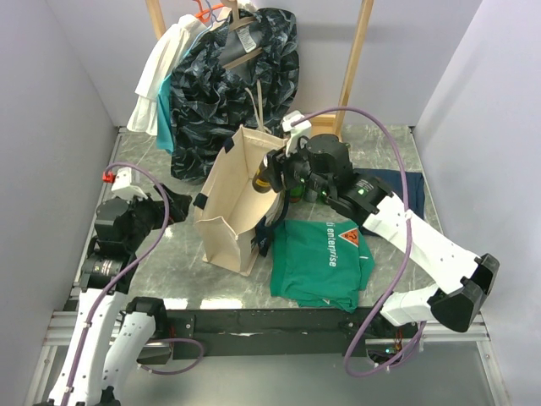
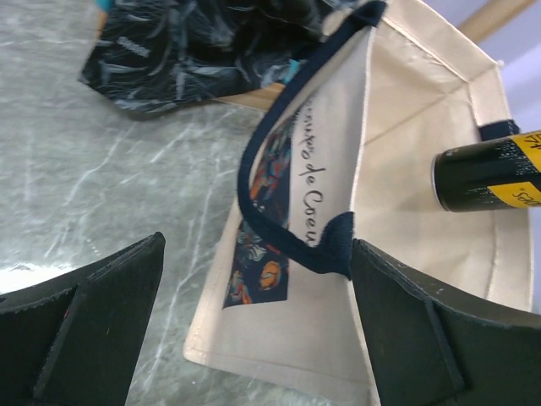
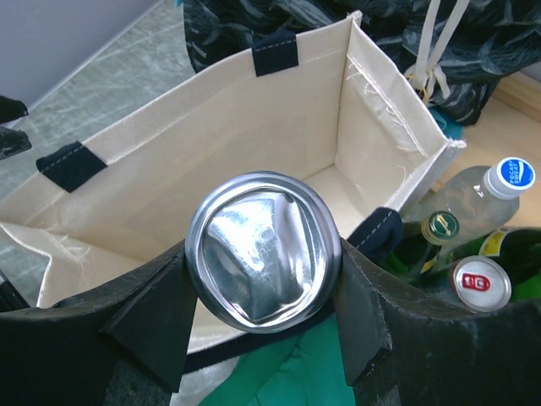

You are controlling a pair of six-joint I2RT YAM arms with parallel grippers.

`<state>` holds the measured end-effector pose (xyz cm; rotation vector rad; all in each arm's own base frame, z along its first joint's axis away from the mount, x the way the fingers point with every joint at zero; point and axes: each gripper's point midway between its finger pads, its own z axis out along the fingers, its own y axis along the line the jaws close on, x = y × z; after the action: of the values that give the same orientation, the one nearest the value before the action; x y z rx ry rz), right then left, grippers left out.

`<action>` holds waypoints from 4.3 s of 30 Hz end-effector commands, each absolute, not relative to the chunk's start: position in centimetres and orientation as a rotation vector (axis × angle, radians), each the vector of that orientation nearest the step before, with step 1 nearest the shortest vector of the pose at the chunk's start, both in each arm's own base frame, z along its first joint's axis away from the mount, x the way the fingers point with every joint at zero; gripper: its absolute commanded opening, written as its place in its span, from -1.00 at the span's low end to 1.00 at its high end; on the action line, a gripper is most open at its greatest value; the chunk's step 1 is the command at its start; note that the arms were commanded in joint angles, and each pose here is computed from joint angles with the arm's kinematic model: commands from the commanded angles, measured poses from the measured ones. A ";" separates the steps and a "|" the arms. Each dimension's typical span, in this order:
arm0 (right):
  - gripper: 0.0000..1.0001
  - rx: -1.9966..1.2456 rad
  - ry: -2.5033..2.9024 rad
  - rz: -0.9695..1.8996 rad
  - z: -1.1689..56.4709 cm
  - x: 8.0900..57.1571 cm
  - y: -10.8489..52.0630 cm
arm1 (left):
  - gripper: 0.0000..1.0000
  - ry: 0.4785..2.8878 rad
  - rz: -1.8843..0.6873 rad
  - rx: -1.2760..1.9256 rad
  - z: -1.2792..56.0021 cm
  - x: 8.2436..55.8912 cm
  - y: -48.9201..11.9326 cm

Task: Take the beverage out of the canvas bag
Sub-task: Place the drink at the center of the board.

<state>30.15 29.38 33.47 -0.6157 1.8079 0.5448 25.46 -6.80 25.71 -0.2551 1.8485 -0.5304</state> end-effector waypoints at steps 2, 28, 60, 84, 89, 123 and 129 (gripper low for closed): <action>-1.00 -0.571 1.572 0.607 42.5 28.7 28.4 | 0.93 1.809 -0.609 -0.165 27.3 25.7 -8.2; -1.00 -0.357 1.394 0.490 48.5 26.7 21.3 | 0.93 1.789 -0.601 -0.208 27.2 24.5 -7.5; -1.00 -0.228 1.599 0.215 41.3 29.1 17.4 | 0.93 1.770 -0.617 -0.229 26.9 23.9 -7.5; -1.00 -0.218 1.808 0.291 34.3 32.0 16.6 | 0.93 1.775 -0.623 -0.222 26.8 24.0 -7.6; -1.00 -0.243 1.851 0.290 33.0 32.2 17.0 | 0.93 1.783 -0.627 -0.221 26.6 24.0 -7.7; -1.00 -0.114 1.806 0.226 27.9 34.4 16.1 | 0.93 1.788 -0.623 -0.232 26.5 24.2 -7.6; -1.00 -0.069 1.786 0.212 27.4 34.6 15.5 | 0.93 1.788 -0.624 -0.229 26.5 24.1 -7.6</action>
<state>33.29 15.74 21.56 -0.1963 1.9966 0.1545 23.96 -7.55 26.06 -0.2223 1.8073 -0.6081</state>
